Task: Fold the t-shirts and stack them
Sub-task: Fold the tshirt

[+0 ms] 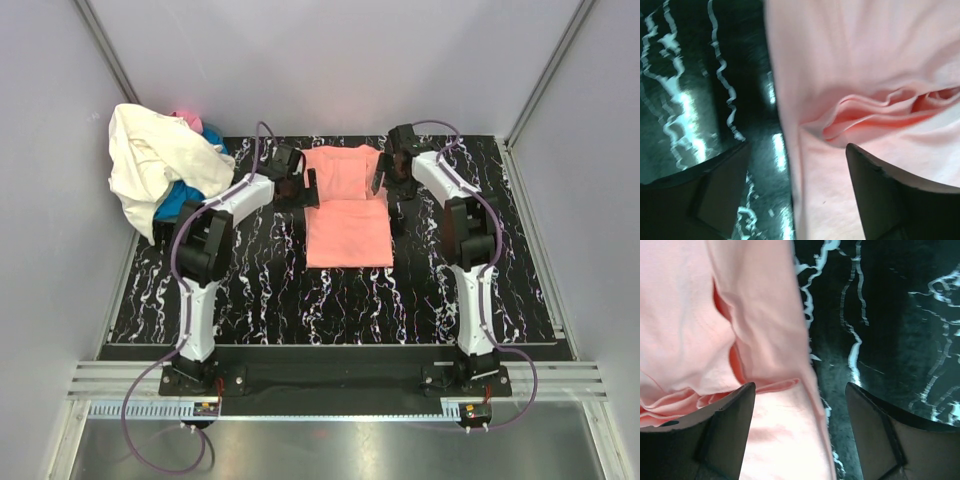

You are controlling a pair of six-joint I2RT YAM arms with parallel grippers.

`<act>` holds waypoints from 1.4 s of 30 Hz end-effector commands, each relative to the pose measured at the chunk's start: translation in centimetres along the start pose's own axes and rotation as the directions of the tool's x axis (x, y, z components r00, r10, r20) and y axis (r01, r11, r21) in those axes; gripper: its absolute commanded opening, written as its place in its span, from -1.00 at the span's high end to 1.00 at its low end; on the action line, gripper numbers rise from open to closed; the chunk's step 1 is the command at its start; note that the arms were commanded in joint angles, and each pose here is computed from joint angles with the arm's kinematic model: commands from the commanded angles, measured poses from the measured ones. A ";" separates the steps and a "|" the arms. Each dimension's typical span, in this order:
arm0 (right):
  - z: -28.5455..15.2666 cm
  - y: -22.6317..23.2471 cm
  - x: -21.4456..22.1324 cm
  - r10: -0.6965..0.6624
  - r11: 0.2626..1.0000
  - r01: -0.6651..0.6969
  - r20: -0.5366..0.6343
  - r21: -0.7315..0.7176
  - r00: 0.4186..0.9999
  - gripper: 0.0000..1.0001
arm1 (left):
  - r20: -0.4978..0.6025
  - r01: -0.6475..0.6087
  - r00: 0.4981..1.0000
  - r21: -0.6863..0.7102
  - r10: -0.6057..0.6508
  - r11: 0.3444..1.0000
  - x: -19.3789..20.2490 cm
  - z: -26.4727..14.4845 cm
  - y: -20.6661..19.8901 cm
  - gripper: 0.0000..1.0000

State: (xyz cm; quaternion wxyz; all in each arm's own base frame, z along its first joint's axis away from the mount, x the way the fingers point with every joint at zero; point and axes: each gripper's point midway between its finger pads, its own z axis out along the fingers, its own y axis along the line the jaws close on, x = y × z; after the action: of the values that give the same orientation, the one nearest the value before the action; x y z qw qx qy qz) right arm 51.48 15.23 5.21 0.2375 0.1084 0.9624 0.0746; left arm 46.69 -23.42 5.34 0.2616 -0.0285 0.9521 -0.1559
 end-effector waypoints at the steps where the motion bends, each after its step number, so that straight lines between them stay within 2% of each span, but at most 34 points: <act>1: -4.5 -0.7 -2.4 -0.013 1.000 0.012 0.059 0.019 0.998 -0.64 | 0.110 -0.028 0.994 0.037 0.024 0.999 -3.6 -5.2 -2.0 -0.75; 2: -5.1 -0.5 -2.7 -0.008 1.000 0.008 0.088 0.005 0.996 -0.64 | 0.126 -0.029 0.992 0.028 0.025 0.999 -3.7 -5.8 -1.8 -0.77; 3: -4.8 -1.4 -1.1 -0.007 1.000 0.006 0.062 0.020 0.998 -0.64 | 0.178 -0.027 0.984 0.031 0.021 0.999 -4.6 -8.2 -2.0 -0.77; 4: -6.9 -1.2 -1.5 0.000 1.000 0.000 0.100 0.000 0.995 -0.65 | 0.166 -0.021 0.986 0.025 0.017 0.999 -3.1 -8.0 -1.3 -0.79; 5: -7.9 -1.6 -0.3 0.012 1.000 -0.010 0.107 -0.014 0.994 -0.65 | 0.212 -0.010 0.977 0.053 -0.002 0.999 -3.5 -10.4 -1.7 -0.79; 6: -6.7 -2.2 1.1 0.017 1.000 -0.017 0.077 -0.004 0.997 -0.66 | 0.217 -0.011 0.976 0.061 -0.002 0.998 -2.8 -10.7 -1.4 -0.79; 8: -8.8 -1.7 1.4 0.051 0.997 -0.042 0.128 -0.072 0.990 -0.71 | 0.204 0.015 0.978 0.096 -0.034 0.995 0.0 -10.2 -0.7 -0.80; 9: -8.0 -2.2 4.8 0.056 0.994 -0.050 0.053 -0.100 0.997 -0.71 | 0.187 0.020 0.981 0.131 -0.045 0.991 1.2 -10.3 -0.9 -0.80; 11: -9.4 -1.1 5.7 0.080 0.977 -0.065 0.069 -0.204 0.994 -0.71 | 0.175 0.046 0.982 0.173 -0.076 0.984 3.7 -10.2 -0.4 -0.79; 12: -8.8 -1.3 8.9 0.080 0.968 -0.079 -0.008 -0.240 0.997 -0.71 | 0.153 0.050 0.985 0.210 -0.083 0.976 4.8 -10.2 -0.9 -0.79; 14: -9.7 -0.5 9.9 0.111 0.943 -0.108 -0.009 -0.314 0.994 -0.71 | 0.128 0.046 0.989 0.247 -0.080 0.968 7.4 -9.9 -1.1 -0.75; 15: -9.3 -0.7 12.4 0.109 0.932 -0.127 -0.071 -0.339 0.991 -0.68 | 0.123 0.044 0.989 0.261 -0.078 0.964 8.1 -9.8 -1.3 -0.75; 17: -9.6 -0.3 13.2 0.123 0.912 -0.143 -0.076 -0.384 0.989 -0.61 | 0.110 0.039 0.991 0.280 -0.072 0.959 9.9 -9.5 -1.4 -0.71; 25: -7.2 -1.8 18.2 0.150 0.910 -0.212 -0.195 -0.356 0.969 -0.31 | 0.051 0.067 0.995 0.272 -0.084 0.960 13.8 -7.3 -0.7 -0.63; 26: -7.0 -1.8 18.3 0.155 0.908 -0.217 -0.195 -0.359 0.969 -0.19 | 0.048 0.071 0.995 0.273 -0.087 0.959 14.1 -7.1 -0.7 -0.63; 28: -6.3 -2.3 18.9 0.162 0.915 -0.225 -0.207 -0.334 0.965 -0.11 | 0.040 0.074 0.995 0.266 -0.088 0.961 14.5 -6.7 -0.5 -0.61; 29: -6.1 -2.4 19.1 0.161 0.918 -0.224 -0.210 -0.327 0.964 0.04 | 0.038 0.074 0.995 0.264 -0.087 0.962 14.7 -6.6 -0.5 -0.61; 33: -5.7 -3.0 19.3 0.163 0.928 -0.223 -0.214 -0.299 0.963 0.37 | 0.051 0.076 0.994 0.252 -0.091 0.965 14.6 -6.5 -0.1 -0.59; 42: -6.0 -4.2 20.3 0.156 0.944 -0.209 -0.210 -0.257 0.965 0.40 | 0.037 0.097 0.993 0.272 -0.112 0.957 15.2 -5.7 -0.6 -0.54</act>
State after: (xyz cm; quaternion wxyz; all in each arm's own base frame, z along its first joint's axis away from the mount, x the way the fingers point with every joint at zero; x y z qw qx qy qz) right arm 31.45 16.69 1.62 0.1529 0.1549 0.9380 0.2697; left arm 30.71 -23.78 3.53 0.2824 -0.0466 0.9133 -0.2898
